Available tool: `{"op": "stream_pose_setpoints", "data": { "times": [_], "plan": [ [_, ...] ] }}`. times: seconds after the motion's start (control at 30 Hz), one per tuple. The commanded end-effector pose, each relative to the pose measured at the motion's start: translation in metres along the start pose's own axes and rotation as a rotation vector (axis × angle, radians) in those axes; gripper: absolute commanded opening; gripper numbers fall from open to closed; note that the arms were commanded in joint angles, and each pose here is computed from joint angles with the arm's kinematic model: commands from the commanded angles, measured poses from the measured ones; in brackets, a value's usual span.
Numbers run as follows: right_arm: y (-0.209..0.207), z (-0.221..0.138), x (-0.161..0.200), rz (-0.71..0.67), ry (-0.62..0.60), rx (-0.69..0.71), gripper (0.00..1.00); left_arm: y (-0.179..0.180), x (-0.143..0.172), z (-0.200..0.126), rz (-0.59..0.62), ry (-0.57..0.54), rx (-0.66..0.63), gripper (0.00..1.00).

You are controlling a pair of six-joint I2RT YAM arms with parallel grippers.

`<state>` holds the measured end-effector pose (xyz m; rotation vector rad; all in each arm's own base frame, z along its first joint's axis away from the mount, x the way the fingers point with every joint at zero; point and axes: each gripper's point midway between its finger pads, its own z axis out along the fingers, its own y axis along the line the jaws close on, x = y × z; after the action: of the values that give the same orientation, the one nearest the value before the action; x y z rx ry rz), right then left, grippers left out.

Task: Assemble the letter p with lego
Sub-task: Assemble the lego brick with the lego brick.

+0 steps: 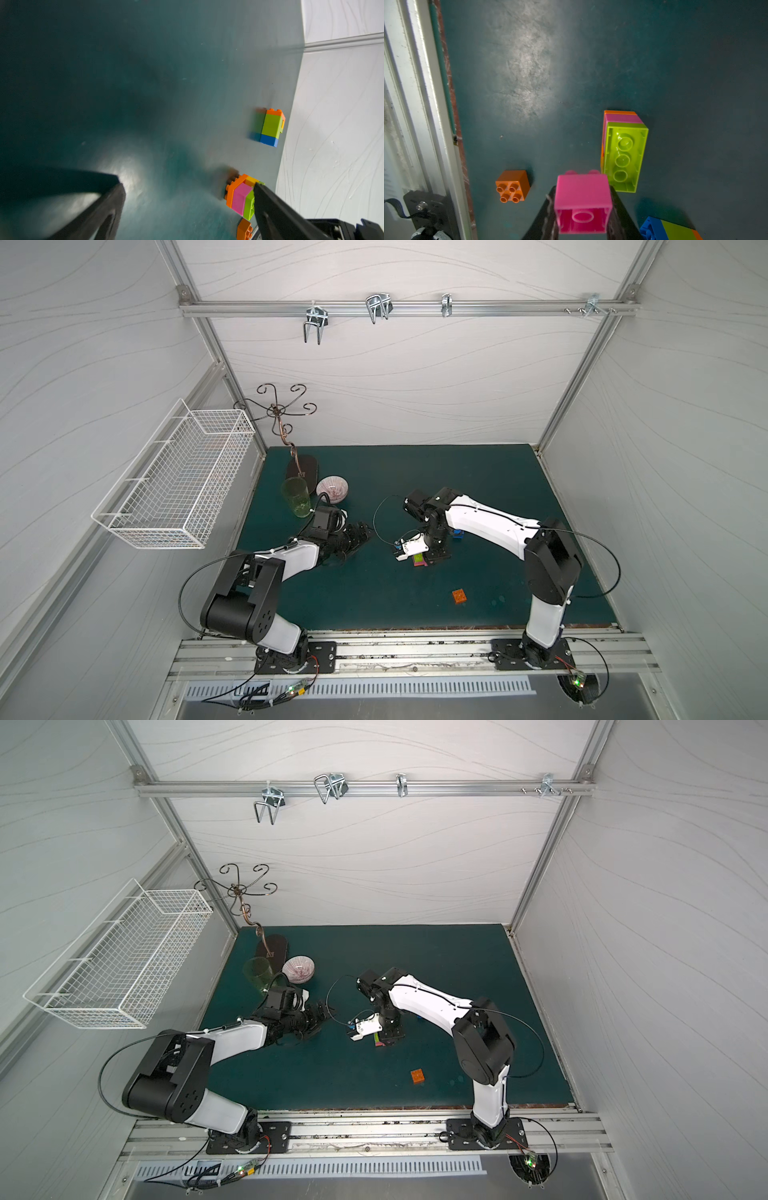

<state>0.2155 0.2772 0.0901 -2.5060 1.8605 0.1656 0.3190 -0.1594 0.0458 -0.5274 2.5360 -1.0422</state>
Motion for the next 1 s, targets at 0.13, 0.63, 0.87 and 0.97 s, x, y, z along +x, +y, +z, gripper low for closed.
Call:
{"op": "stream_pose_setpoints", "data": {
  "times": [0.13,0.63,0.87,0.97],
  "plan": [
    [-0.009,0.004,-0.003,-0.046,0.076,-0.036,0.00,0.017,0.002,-0.002,0.002,-0.011,-0.042,0.99],
    [-0.013,0.026,-0.012,-0.031,0.114,-0.094,0.00,0.018,-0.010,-0.040,0.049,-0.185,-0.091,0.99],
    [-0.009,0.034,-0.012,-0.030,0.135,-0.113,0.00,0.017,-0.010,-0.039,0.048,-0.179,-0.088,0.99],
    [-0.009,0.039,-0.013,-0.025,0.140,-0.119,0.00,0.016,-0.011,-0.040,0.051,-0.182,-0.086,0.99]
  ]
}}
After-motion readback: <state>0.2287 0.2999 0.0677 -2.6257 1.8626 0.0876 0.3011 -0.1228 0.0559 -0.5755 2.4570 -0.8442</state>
